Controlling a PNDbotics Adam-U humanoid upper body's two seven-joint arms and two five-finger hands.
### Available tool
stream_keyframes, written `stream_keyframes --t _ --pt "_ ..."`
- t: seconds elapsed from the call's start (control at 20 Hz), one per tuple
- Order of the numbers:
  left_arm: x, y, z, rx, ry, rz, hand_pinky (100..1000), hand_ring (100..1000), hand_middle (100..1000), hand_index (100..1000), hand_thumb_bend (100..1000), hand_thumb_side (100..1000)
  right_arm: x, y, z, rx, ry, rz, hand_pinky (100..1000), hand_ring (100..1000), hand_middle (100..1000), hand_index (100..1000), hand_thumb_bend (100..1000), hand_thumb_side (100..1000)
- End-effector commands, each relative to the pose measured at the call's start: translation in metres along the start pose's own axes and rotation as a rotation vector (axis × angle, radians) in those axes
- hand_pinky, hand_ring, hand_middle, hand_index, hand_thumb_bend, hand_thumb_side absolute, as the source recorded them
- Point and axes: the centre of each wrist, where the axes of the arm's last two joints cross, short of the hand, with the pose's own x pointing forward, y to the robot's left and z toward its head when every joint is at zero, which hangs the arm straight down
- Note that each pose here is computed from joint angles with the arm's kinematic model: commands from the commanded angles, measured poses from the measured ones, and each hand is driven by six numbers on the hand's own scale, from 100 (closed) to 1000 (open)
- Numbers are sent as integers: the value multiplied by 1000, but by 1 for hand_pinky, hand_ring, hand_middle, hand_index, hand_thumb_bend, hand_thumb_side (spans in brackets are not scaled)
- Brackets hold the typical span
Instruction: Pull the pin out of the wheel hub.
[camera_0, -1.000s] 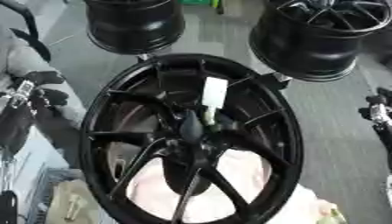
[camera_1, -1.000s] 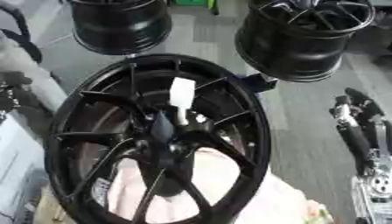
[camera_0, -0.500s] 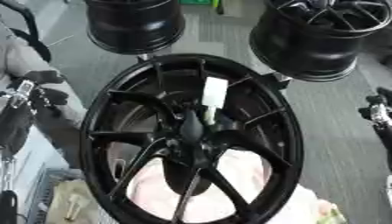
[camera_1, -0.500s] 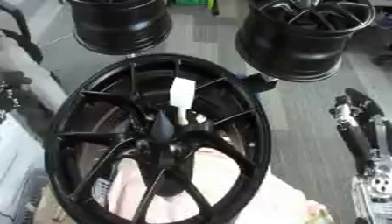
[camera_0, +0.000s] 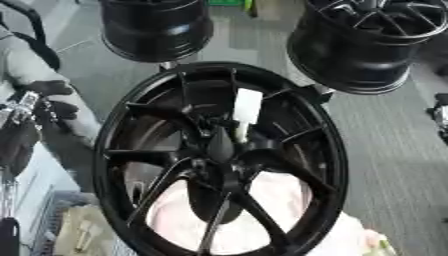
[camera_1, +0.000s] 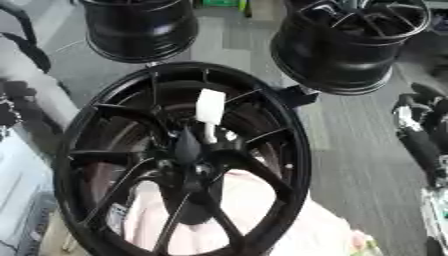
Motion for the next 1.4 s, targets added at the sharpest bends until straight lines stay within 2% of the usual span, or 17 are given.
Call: stream_keyframes --t 0.05,0.15,0.2,0.25,0.4,0.6,0.85,0.9,0.95,1.15,1.4 --pt "7 1 -2 -17 -20 -21 668 625 699 782 100 753 20 -28 -26 89 -92 152 740 676 724 872 100 410" --pt "7 1 -2 -24 -20 -23 668 625 700 782 100 753 34 -39 -42 182 -147 238 756 709 754 898 100 374" --pt "7 1 -2 -26 -20 -24 668 625 700 782 100 752 41 -44 -50 232 -177 280 764 729 769 911 100 410" --pt "7 1 -2 -29 -20 -25 668 625 700 782 100 753 50 -48 -59 285 -212 324 769 739 780 918 100 328" --pt "6 0 -2 -37 -16 -27 668 626 700 782 100 755 77 -58 -84 441 -304 436 788 778 814 941 100 268" --pt "5 -1 -2 -49 -14 -29 668 626 700 782 100 756 107 -54 -113 642 -393 520 814 833 858 961 100 261" --pt "5 -2 -3 -64 -13 -31 668 626 701 782 100 756 133 -11 -148 879 -483 586 849 903 904 979 100 303" --pt "5 -2 -3 -66 -14 -32 668 626 701 782 100 756 134 -4 -153 912 -490 598 849 903 904 979 100 303" --pt "5 -2 -4 -67 -15 -33 669 626 701 782 100 756 135 5 -158 949 -496 615 870 933 928 996 157 352" --pt "5 -2 -4 -69 -14 -36 669 626 701 782 100 758 137 41 -174 1083 -499 716 904 975 968 1000 258 389" --pt "6 -3 -5 -80 -18 -36 669 627 701 782 100 758 134 71 -187 1174 -501 798 909 983 977 1000 271 415"
